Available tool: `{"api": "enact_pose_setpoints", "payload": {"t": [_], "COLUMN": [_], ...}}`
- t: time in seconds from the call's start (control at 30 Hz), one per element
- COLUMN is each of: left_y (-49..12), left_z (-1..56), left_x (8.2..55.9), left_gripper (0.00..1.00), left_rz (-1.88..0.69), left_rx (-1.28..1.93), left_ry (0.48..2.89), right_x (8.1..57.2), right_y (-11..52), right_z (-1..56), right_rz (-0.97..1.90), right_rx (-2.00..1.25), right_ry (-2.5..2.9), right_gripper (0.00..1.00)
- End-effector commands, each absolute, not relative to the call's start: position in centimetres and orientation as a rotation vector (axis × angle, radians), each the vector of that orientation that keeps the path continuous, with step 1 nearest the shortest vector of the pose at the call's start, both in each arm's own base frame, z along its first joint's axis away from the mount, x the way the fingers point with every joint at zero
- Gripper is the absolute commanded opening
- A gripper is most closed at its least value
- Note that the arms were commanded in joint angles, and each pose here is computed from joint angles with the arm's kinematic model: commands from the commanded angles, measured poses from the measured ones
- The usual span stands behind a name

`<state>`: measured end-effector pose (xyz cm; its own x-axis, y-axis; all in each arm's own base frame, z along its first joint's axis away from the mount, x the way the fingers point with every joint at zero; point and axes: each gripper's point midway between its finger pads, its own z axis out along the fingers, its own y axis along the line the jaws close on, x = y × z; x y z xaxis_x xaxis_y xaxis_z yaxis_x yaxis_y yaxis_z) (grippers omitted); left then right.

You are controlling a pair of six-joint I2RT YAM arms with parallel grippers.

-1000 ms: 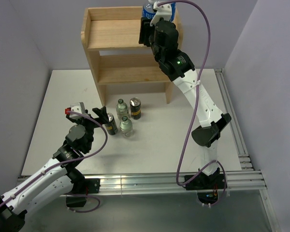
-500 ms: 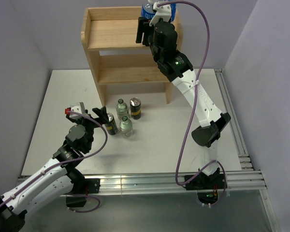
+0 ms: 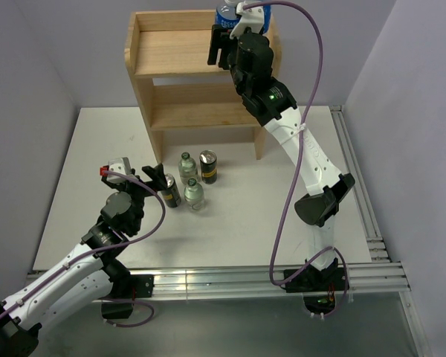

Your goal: Place and organize the beverage onto the shelf

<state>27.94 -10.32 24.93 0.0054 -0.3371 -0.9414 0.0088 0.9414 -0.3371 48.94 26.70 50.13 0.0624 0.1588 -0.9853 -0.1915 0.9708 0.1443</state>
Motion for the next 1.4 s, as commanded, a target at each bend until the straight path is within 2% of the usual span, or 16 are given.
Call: {"api": "enact_pose_setpoints", "payload": {"t": [0.0,0.87,1.37], "left_y": [-10.3,-10.3,-10.2], "left_z": [26.3,26.4,26.3], "left_x": [27.9,28.0,28.0], "left_gripper": [0.99,0.99,0.99], "left_rz": [-0.295,-0.292,-0.287], "left_rx": [-0.279,-0.28,-0.281], "left_ry": [1.508,1.504,1.509], "right_x": [48.1,49.2,47.4], "right_y": [25.2,25.7,25.6], "right_z": [53.8,51.6,50.6], "right_rz": [0.289,0.267,0.288], "right_rx": [0.033,0.031,0.025], "right_ry": [1.386,1.418,1.448], "right_gripper": [0.78,0.77,0.77]}}
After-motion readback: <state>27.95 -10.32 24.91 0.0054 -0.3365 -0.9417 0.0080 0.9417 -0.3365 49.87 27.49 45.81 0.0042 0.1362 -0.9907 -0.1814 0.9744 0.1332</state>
